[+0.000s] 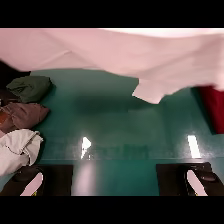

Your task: Fold the shirts.

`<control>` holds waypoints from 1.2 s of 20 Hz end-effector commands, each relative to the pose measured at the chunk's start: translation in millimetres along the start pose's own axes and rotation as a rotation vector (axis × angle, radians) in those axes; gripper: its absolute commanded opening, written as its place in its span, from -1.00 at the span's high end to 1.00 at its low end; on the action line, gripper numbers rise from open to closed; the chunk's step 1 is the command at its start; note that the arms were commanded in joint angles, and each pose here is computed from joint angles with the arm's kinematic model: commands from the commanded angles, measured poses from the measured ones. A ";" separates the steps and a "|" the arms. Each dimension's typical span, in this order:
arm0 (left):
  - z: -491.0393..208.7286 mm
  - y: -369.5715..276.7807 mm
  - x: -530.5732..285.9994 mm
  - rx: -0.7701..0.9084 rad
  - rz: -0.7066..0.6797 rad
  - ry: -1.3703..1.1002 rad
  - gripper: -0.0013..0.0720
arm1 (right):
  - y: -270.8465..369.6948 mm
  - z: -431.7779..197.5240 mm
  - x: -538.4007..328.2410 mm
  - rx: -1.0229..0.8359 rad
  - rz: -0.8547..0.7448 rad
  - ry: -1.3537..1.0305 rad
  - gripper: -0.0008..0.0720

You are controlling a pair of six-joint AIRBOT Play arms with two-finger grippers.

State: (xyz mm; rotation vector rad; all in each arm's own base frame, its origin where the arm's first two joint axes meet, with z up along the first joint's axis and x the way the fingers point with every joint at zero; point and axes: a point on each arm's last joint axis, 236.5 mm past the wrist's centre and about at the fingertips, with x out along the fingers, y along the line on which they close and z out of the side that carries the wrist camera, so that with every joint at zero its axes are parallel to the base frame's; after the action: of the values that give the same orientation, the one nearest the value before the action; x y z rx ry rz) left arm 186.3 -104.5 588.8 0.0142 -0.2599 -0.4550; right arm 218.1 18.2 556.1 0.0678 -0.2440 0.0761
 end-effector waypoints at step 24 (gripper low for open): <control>-537.2 158.6 87.7 -0.423 0.332 0.964 0.89 | -65.7 -514.4 175.8 0.201 -0.076 1.217 0.94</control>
State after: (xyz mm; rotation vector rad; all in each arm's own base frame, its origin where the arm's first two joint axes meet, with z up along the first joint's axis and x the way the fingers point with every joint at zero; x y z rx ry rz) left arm 437.9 -33.9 114.9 -0.2042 0.8396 -0.1705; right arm 487.1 0.3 120.1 0.1972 1.0273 0.0659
